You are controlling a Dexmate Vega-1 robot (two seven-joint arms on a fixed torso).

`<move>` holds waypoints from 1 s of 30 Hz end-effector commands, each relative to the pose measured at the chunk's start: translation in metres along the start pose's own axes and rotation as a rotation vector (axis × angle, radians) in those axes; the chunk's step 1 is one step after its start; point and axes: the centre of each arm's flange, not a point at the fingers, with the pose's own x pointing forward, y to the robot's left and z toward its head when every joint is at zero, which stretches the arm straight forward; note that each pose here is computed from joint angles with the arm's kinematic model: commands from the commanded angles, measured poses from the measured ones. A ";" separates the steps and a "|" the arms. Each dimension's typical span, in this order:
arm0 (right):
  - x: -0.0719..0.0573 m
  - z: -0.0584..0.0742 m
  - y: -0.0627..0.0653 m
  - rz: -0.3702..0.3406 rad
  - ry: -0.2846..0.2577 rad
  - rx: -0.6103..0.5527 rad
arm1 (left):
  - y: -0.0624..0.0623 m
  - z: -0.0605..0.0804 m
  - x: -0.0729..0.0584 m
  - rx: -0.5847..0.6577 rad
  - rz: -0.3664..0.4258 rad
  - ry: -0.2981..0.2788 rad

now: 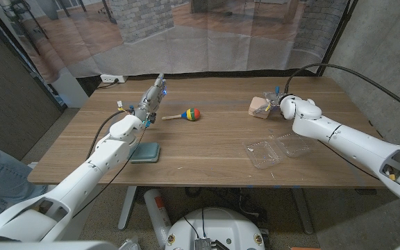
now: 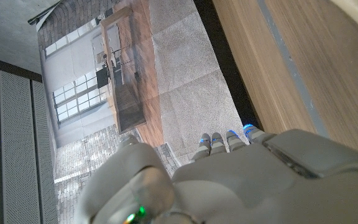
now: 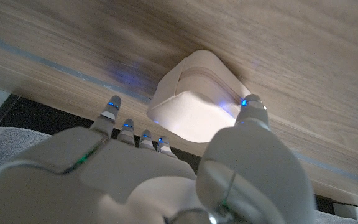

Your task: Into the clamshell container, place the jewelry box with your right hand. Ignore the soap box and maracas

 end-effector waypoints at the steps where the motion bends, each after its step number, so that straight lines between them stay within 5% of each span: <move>1: 0.008 -0.002 0.005 0.033 0.010 -0.009 | 0.002 -0.004 0.003 -0.003 0.001 0.014; 30: 0.006 -0.005 0.007 0.007 0.065 -0.035 | -0.008 -0.010 0.004 -0.014 -0.003 0.024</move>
